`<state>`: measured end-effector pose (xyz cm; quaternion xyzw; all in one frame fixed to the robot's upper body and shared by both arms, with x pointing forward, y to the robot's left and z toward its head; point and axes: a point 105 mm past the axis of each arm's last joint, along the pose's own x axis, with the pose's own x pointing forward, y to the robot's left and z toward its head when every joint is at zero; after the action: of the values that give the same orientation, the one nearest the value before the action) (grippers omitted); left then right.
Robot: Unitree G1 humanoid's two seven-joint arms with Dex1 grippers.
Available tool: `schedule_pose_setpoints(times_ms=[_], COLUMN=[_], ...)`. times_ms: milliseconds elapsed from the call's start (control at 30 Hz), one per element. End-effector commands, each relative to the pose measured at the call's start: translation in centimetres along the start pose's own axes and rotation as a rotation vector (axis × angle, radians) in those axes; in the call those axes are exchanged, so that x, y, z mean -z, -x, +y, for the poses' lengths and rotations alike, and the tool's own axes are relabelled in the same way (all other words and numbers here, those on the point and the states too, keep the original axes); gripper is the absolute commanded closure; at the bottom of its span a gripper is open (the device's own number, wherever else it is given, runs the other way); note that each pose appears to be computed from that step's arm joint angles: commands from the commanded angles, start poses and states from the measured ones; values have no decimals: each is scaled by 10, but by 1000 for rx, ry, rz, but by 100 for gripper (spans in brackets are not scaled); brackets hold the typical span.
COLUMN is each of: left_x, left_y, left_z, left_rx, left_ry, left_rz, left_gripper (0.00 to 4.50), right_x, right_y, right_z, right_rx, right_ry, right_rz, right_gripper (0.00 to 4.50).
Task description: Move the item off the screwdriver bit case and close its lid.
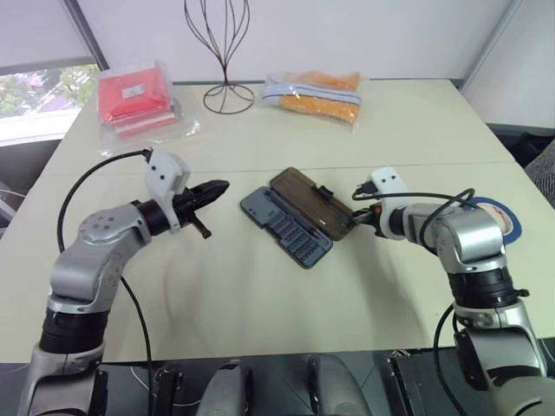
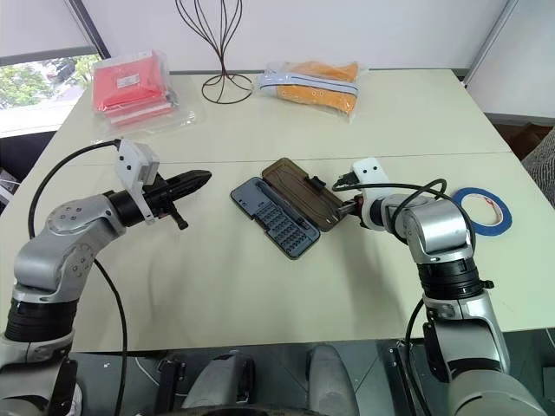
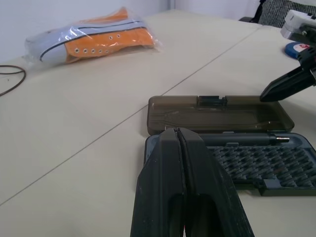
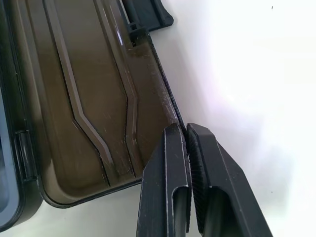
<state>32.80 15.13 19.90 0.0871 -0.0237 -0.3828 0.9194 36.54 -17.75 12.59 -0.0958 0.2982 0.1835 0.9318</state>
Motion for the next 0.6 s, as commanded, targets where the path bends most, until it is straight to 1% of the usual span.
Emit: schedule_pose_setpoints(times_ms=[33, 233, 433, 600], left_x=[-14, -14, -15, -16], left_y=[3, 1, -1, 0], left_z=[1, 1, 2, 3], left_rx=[-7, -8, -8, -16], left_ry=[-42, -42, -45, -47], left_rz=[-48, -51, -56, -61], left_gripper=[450, 450, 450, 450], right_x=[-4, -21, -34, -37], right_y=[-1, 0, 1, -2], right_z=[5, 34, 47, 49], right_rx=[-18, -210, -363, -458], right_ry=[88, 441, 713, 923], right_rz=[-11, -102, -133, -136], right_gripper=[444, 444, 444, 444])
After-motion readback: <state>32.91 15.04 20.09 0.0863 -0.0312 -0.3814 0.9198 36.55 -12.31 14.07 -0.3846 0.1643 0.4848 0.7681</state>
